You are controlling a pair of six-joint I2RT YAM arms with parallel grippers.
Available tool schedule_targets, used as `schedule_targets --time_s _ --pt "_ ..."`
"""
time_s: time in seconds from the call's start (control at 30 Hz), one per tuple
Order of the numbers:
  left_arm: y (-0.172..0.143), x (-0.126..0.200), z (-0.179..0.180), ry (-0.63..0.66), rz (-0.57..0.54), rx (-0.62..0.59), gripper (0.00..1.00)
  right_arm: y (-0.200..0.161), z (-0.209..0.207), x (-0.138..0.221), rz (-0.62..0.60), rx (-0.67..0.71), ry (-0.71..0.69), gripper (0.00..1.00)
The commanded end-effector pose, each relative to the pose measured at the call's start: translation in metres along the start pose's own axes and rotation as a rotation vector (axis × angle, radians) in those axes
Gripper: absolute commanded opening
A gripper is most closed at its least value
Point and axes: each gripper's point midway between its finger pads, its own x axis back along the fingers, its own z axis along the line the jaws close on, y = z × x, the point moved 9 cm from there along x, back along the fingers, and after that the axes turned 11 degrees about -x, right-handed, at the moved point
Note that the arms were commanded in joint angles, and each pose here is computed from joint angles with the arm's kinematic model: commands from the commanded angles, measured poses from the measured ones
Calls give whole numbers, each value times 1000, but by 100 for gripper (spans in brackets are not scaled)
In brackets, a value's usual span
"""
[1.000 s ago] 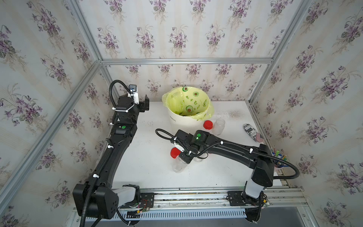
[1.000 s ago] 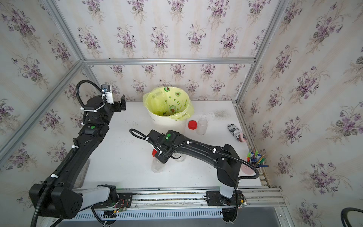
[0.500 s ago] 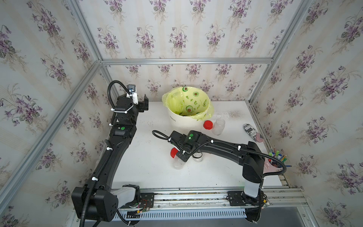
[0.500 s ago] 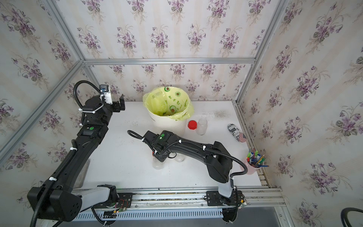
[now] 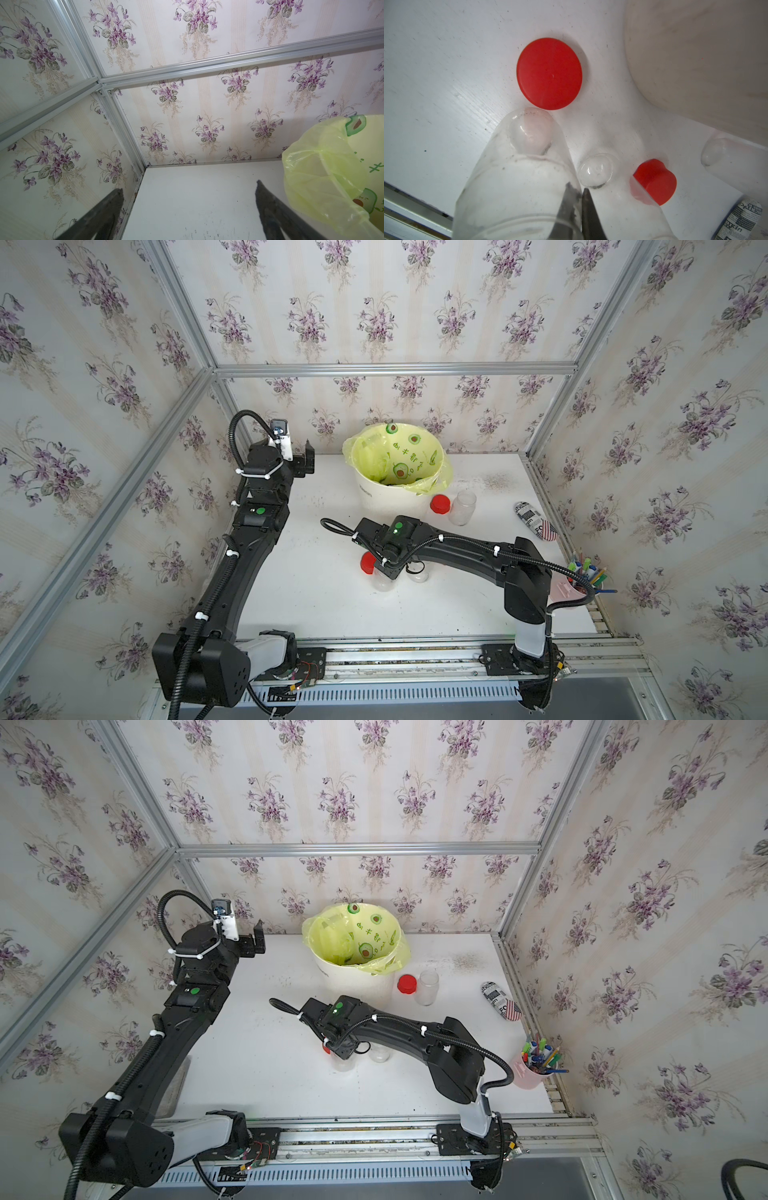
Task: Empty moldy tea leaves from jars
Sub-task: Place the jar at the center of the board.
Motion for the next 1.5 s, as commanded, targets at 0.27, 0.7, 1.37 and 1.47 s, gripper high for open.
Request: schedule_targets --time_s 0.27,0.7,1.37,1.47 --pt "2 -1 0 3 -21 26 100 -1 -1 1 9 9 -20 25" --pt "3 0 0 0 -26 20 100 3 0 22 -70 -20 77 52" --pt "-5 10 -2 -10 -37 44 100 5 -65 129 -559 -198 162 100" --pt "-19 18 -5 -15 -44 78 100 -1 -91 142 -655 -256 180 100"
